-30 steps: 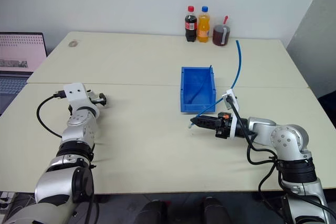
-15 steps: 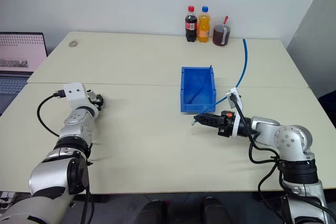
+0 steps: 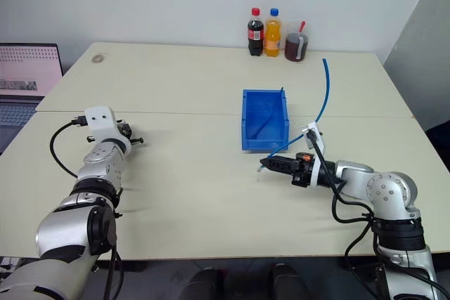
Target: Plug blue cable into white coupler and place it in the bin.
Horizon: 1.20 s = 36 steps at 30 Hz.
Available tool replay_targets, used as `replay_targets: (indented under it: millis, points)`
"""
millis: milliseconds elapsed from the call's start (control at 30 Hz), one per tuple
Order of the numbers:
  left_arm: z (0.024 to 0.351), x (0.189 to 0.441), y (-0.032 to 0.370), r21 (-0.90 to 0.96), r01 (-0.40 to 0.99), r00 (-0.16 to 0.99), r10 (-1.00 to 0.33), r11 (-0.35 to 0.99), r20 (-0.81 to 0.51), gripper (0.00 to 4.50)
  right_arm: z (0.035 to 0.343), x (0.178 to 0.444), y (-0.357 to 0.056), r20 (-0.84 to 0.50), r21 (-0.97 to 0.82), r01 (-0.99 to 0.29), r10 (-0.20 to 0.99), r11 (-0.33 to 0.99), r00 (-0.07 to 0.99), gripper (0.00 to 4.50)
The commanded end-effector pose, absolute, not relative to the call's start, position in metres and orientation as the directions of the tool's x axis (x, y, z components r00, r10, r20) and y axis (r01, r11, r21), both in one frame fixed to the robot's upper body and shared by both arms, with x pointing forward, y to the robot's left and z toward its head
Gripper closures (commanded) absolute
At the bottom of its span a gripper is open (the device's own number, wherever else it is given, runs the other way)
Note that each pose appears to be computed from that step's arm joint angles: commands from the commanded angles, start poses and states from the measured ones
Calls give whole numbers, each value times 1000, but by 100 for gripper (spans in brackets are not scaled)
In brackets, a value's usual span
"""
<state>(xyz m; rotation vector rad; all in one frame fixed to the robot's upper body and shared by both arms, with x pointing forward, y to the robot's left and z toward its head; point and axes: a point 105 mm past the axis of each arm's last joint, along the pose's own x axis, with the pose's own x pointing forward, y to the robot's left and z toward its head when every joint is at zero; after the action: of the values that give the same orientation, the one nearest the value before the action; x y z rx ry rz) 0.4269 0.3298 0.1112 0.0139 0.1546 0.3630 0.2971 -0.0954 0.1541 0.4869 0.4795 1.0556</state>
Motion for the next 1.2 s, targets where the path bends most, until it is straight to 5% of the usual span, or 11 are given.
replay_targets:
  millis: [33,167,300,433,533,767,1200]
  points:
    - [127,432,322,92,-256,960,264,962,-88,373,167,297,-98,-101,550,-726,896,412,432,435]
    - [134,427,250,166,280,960,-273,946,-59,373,168,295,-100,-128,511,-747,897,426,423,435]
    - [138,373,185,223,726,685,-714,650,-146,373,171,297,-100,-163,400,-799,892,450,421,435]
    - [135,321,127,189,926,366,-902,327,-231,373,183,301,-90,-158,239,-862,894,448,420,435]
    - [116,300,102,178,968,221,-931,175,-291,373,182,296,-79,-176,138,-901,906,411,386,435]
    - [64,300,85,158,985,122,-925,68,-360,373,152,279,-53,-222,-19,-950,925,312,308,435]
    - [57,300,79,176,984,58,-933,-5,-355,373,120,290,-53,-257,-111,-941,905,320,338,435]
